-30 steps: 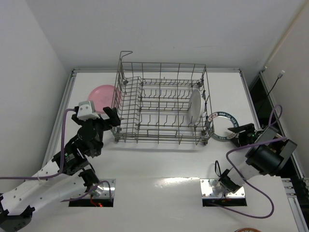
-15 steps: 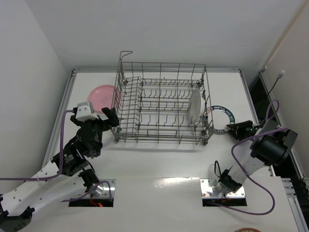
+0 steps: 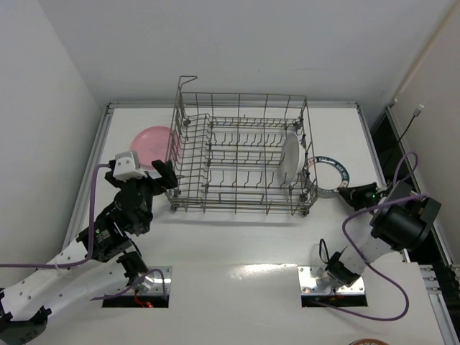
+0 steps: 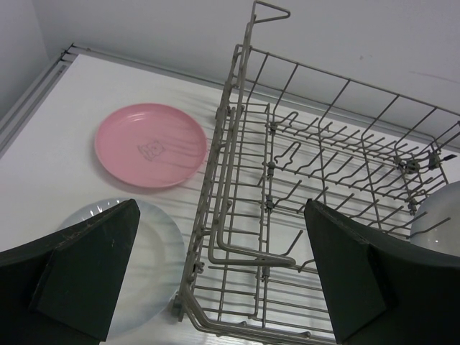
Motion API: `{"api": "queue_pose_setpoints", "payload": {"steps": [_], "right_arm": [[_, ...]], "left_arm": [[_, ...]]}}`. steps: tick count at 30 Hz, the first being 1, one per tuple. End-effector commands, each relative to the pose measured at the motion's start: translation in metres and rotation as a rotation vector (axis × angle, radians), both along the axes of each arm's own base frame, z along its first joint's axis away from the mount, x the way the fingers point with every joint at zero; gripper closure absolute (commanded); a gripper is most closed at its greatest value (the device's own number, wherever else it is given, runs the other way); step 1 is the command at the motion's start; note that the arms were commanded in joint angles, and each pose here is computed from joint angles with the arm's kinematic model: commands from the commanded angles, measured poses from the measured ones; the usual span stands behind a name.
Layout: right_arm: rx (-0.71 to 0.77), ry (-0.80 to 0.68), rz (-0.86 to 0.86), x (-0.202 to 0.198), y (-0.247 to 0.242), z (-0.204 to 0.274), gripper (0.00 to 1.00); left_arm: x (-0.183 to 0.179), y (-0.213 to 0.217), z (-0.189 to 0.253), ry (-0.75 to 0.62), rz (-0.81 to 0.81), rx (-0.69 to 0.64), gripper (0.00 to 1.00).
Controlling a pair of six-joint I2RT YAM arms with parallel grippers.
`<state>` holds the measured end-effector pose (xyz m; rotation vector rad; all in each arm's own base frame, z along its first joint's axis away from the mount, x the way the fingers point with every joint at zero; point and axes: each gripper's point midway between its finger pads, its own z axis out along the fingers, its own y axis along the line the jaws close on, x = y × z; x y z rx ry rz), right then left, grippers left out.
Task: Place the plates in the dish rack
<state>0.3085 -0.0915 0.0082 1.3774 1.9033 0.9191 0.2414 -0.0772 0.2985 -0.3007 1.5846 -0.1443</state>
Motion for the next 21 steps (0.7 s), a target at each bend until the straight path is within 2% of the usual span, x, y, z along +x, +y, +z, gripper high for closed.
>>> {"api": "queue_pose_setpoints", "payload": {"steps": [1, 3, 7, 8, 11, 12, 15, 19, 21], "right_arm": [[-0.109, -0.129, -0.003, 0.011, -0.012, 0.035, 1.00], [-0.134, -0.138, 0.010, 0.008, -0.010, 0.043, 1.00], [-0.288, -0.176, 0.000, 0.008, -0.020, 0.083, 1.00], [-0.367, -0.203, -0.027, 0.008, -0.028, 0.105, 1.00], [-0.479, -0.194, -0.080, 0.001, -0.040, 0.137, 1.00], [-0.553, -0.237, -0.106, -0.002, -0.044, 0.167, 1.00], [-0.661, -0.206, -0.185, -0.017, -0.053, 0.193, 1.00], [-0.769, -0.213, -0.232, -0.032, -0.049, 0.228, 1.00], [-0.820, -0.269, -0.223, -0.033, -0.039, 0.251, 1.00]], "left_arm": [[-0.001, 0.000, 0.011, -0.036, 0.006, -0.037, 0.00], [-0.001, 0.000, 0.011, -0.036, 0.006, -0.037, 0.00], [-0.001, 0.000, 0.011, -0.036, 0.006, -0.037, 0.00], [-0.001, 0.000, 0.011, -0.036, 0.006, -0.037, 0.00], [-0.001, 0.000, 0.011, -0.036, 0.006, -0.037, 0.00], [-0.001, 0.000, 0.011, -0.036, 0.006, -0.037, 0.00], [-0.001, 0.000, 0.011, -0.036, 0.006, -0.037, 0.00], [-0.001, -0.002, 0.011, -0.035, -0.003, -0.037, 0.00], [-0.001, -0.002, 0.011, -0.035, -0.003, -0.037, 0.00]]}}
